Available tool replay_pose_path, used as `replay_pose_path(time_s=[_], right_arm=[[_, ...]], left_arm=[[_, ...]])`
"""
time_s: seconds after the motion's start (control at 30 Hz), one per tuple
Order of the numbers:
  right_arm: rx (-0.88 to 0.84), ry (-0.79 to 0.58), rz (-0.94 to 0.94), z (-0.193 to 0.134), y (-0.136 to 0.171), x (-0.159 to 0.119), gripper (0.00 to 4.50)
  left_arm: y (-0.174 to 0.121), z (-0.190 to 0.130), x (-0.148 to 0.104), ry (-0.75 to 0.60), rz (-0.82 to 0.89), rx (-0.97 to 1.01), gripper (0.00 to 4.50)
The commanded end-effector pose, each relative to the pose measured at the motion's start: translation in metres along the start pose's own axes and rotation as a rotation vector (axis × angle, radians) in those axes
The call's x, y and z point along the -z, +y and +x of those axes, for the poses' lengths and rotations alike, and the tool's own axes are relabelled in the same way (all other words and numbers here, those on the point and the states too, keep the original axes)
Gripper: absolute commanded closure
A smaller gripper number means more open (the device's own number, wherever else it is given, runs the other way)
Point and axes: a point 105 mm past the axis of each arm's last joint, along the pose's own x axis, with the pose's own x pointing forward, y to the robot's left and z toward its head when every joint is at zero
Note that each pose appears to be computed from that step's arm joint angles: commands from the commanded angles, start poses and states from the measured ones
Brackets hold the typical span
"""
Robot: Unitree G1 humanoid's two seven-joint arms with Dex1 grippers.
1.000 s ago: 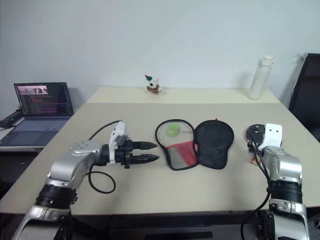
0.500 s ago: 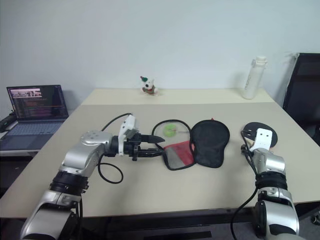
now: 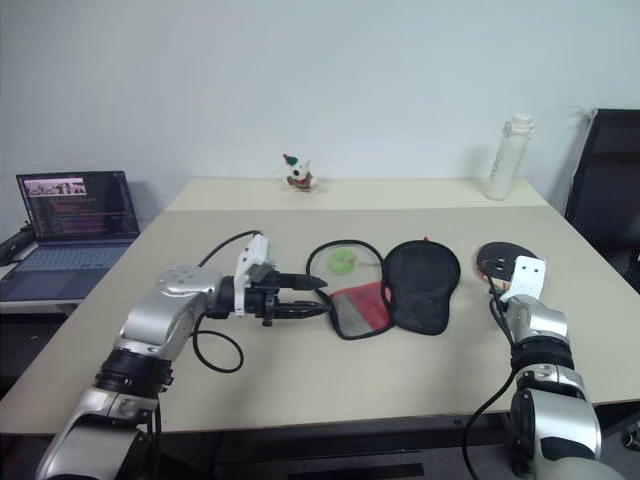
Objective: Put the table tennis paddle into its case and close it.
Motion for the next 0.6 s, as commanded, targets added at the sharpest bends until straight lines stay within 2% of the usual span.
replay_pose_path(time_s=[0.03,0.13,0.27,0.37,0.4,0.47,0.6], right_arm=[[0.045,-0.046,-0.008,-0.002,-0.01,-0.01,3.38],[0.041,-0.091,-0.015,-0.006,-0.009,-0.022,3.38],[-0.046,-0.203,-0.046,-0.03,0.014,-0.054,3.38],[-0.105,-0.243,-0.043,-0.049,0.029,-0.066,3.38],[-0.12,-0.252,-0.046,-0.055,0.034,-0.067,3.38],[-0.213,-0.254,-0.039,-0.076,0.063,-0.064,3.38],[-0.341,-0.19,0.0,-0.103,0.107,-0.041,3.38]], left_arm=[[0.001,-0.005,-0.013,-0.028,0.043,-0.017,1.75],[0.001,-0.005,-0.013,-0.026,0.041,-0.021,1.75],[0.001,-0.008,-0.012,-0.022,0.033,-0.034,1.75],[0.0,-0.01,-0.009,-0.019,0.025,-0.039,1.75],[-0.001,-0.01,-0.009,-0.018,0.022,-0.04,1.75],[-0.002,-0.012,-0.006,-0.013,0.016,-0.047,1.75],[-0.003,-0.013,-0.005,-0.015,0.007,-0.051,1.75]])
